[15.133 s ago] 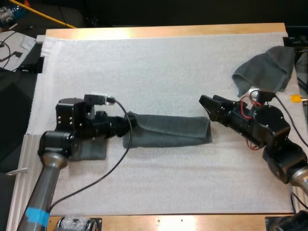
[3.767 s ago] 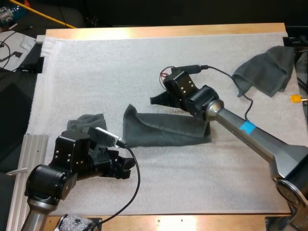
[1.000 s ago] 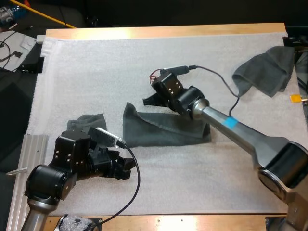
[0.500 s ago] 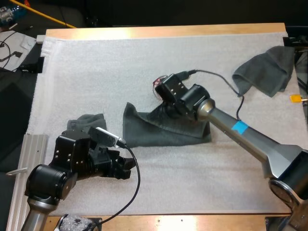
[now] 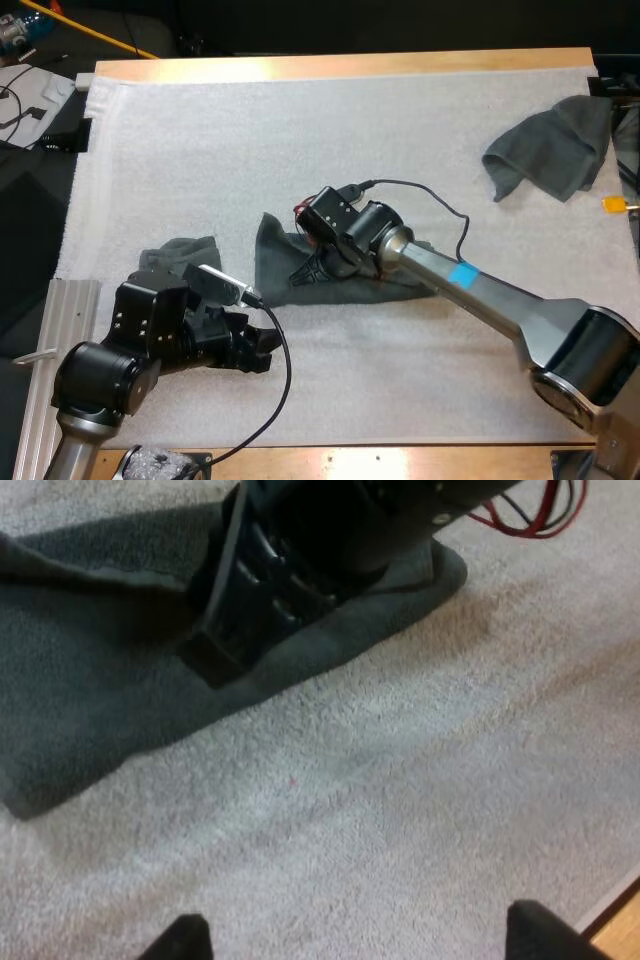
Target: Pick towel from pile, fold and stack
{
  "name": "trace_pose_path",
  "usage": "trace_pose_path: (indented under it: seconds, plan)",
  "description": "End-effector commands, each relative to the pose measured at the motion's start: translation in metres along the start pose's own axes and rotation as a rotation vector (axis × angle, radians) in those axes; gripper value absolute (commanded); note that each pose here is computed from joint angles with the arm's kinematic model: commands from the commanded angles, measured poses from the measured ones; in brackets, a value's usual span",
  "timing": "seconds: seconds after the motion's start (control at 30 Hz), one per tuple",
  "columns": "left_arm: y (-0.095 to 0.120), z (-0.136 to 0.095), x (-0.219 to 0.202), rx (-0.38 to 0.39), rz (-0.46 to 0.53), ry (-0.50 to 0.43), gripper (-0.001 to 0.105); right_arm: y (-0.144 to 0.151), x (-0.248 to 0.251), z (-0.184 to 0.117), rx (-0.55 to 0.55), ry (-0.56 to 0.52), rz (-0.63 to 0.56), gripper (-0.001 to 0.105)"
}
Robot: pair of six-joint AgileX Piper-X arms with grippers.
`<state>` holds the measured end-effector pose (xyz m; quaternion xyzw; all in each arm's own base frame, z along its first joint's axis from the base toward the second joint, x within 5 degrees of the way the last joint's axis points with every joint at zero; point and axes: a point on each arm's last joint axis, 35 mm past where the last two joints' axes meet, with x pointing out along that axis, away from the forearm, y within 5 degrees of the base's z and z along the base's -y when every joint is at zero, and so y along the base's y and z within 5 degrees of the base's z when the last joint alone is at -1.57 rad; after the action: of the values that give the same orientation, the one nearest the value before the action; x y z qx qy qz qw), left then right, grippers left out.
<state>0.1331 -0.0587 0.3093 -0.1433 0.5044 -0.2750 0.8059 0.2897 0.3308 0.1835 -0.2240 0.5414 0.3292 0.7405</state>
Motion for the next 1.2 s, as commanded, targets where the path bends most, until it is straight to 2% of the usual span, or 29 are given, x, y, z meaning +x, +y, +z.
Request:
trace_pose_path:
  seconds: [0.0,0.17,0.3,0.4,0.47,0.53,0.57,0.77,1.0,1.17]
  plan:
    - [-0.001,0.000,-0.002,0.006,-0.005,-0.006,0.058,-0.006,0.014,0.000,0.021,0.016,-0.015,0.000]
    - [-0.001,0.000,-0.002,0.005,-0.006,-0.007,0.058,-0.021,0.033,0.003,0.112,-0.006,-0.055,0.000]
    - [-0.001,0.000,-0.002,0.005,-0.006,-0.004,0.058,-0.048,0.036,0.012,0.239,-0.100,-0.114,0.000]
    - [-0.001,-0.001,-0.002,0.007,-0.006,-0.003,0.058,-0.076,0.026,0.026,0.370,-0.262,-0.202,0.000]
    - [-0.001,-0.001,-0.002,0.008,-0.006,-0.005,0.058,-0.091,0.016,0.032,0.414,-0.337,-0.267,0.000]
    - [-0.001,0.000,-0.001,0.004,-0.009,-0.002,0.058,-0.084,0.020,0.032,0.384,-0.323,-0.225,0.000]
    - [-0.001,0.000,-0.001,0.005,-0.010,-0.001,0.058,-0.085,0.017,0.036,0.382,-0.351,-0.220,0.000]
    - [-0.001,0.000,-0.001,0.006,-0.012,-0.001,0.058,-0.081,-0.011,0.038,0.288,-0.366,-0.217,0.000]
    - [-0.002,0.001,0.000,0.011,-0.015,-0.002,0.058,-0.070,-0.060,0.017,0.120,-0.208,-0.249,0.000]
    - [-0.002,0.002,0.000,0.014,-0.016,-0.005,0.058,-0.063,-0.086,-0.003,0.069,-0.072,-0.249,0.000]
